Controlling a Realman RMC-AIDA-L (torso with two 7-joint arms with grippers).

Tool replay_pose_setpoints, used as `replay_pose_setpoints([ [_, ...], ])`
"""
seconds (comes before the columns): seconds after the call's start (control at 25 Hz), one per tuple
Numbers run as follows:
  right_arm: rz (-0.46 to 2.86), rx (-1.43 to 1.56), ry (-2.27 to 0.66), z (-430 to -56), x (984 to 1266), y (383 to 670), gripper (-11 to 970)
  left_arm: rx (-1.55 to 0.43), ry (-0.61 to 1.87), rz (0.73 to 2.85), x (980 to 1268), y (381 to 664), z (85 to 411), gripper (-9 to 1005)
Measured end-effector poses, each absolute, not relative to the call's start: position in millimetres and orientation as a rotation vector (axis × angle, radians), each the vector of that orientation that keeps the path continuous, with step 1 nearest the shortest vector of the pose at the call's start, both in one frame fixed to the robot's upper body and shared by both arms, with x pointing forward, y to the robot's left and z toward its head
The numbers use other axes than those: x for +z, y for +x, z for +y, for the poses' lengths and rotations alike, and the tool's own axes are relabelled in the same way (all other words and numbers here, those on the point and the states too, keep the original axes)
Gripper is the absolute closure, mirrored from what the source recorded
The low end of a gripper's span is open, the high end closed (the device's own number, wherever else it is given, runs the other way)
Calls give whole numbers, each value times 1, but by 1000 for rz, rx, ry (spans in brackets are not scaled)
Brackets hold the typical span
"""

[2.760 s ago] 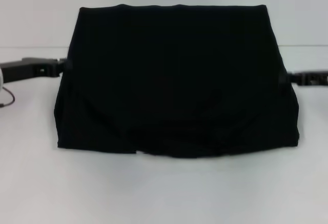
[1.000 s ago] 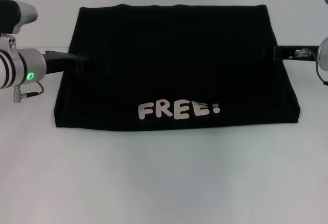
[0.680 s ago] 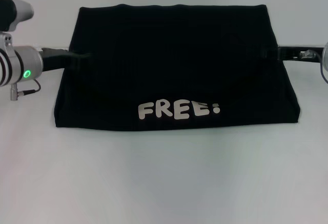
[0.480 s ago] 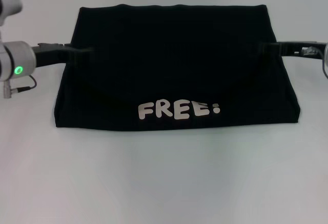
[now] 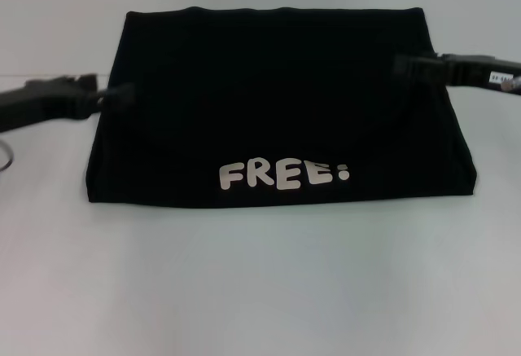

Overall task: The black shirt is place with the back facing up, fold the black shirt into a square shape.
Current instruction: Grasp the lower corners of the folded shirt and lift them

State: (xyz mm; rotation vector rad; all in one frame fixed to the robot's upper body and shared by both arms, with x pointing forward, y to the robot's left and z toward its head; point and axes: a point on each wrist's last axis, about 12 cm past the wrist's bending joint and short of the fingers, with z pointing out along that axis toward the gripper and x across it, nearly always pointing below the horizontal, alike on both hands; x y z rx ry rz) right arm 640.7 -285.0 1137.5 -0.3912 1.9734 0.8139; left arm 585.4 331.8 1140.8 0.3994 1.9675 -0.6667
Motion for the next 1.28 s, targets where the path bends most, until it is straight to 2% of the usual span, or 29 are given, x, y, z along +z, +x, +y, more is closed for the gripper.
replay_pose_setpoints([
  [0.2, 1938, 905, -524, -277, 1132, 623, 220, -642, 431, 1978, 1118, 546, 355, 177],
  [0.28, 1921, 936, -571, -273, 1132, 619, 211, -632, 435, 1983, 1114, 542, 358, 179],
  [0.36, 1909, 959, -607, -269, 1132, 616, 202, -588, 413, 2013, 1097, 532, 364, 180],
  [0.72, 1925, 971, -747, -248, 1133, 617, 162, -558, 319, 2060, 1079, 537, 363, 182],
  [0.88, 1917, 969, -758, -244, 1133, 618, 144, -516, 355, 2104, 1073, 546, 357, 158],
  [1.08, 1916, 944, -748, -243, 1131, 620, 30, -468, 423, 2167, 1062, 553, 345, 124],
  [1.28, 1922, 933, -731, -244, 1130, 620, 34, -474, 473, 2177, 1061, 555, 337, 132],
])
